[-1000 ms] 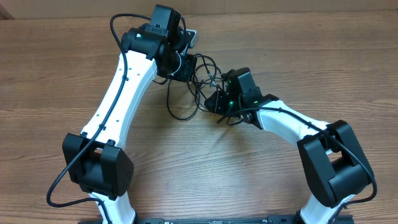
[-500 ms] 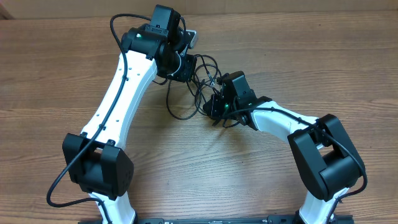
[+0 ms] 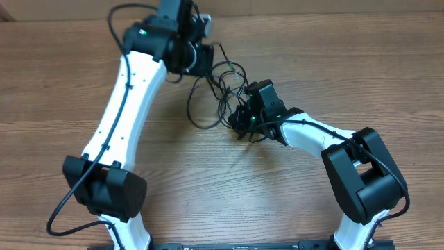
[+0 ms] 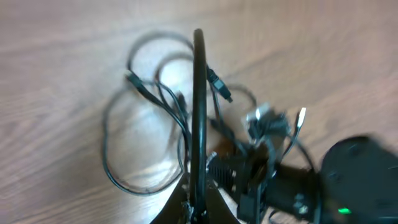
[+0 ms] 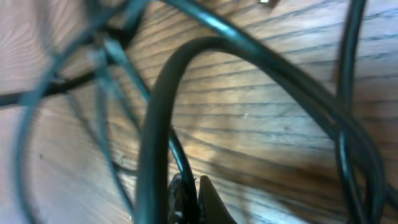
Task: Untangle cables
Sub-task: 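Pull one cable strand far up-left with the left gripper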
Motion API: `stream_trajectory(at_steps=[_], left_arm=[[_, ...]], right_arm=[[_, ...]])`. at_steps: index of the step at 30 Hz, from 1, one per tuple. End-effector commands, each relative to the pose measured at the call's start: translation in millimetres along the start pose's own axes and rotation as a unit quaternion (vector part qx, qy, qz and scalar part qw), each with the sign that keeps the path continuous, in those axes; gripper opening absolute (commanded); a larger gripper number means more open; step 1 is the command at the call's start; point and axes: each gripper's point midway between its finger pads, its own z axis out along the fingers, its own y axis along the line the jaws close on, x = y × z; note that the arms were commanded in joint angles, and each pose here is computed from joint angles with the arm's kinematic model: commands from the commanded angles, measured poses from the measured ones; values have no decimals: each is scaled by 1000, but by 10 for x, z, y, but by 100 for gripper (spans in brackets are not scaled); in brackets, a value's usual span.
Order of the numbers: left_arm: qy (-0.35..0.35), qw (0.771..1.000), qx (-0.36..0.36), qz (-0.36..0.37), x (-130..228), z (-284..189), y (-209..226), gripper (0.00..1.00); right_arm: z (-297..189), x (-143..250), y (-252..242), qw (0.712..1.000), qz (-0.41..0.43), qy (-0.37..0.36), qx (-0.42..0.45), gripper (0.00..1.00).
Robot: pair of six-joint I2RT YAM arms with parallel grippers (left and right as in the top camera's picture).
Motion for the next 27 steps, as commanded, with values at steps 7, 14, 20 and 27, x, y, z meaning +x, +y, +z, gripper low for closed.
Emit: stream_trajectory(at_steps=[7,14,20,27], left_arm=[[-153,987,17,-39,-535,-1163,-58,4],[-226,972,3,-60,-550,-1846,88,4],[-298,949,-13,-102,-505,-2481,265,4],[-375,920,-38,-110,-419,-3107,371,4]], right_arm=[[2,-73,-232,998,39,-21,43,4],[-20,-121,-285,998,46,-26,45,4],[-47,-182,-359,996,63,-34,51,4],[-81,-254,-447,995,74,-42,57,4]])
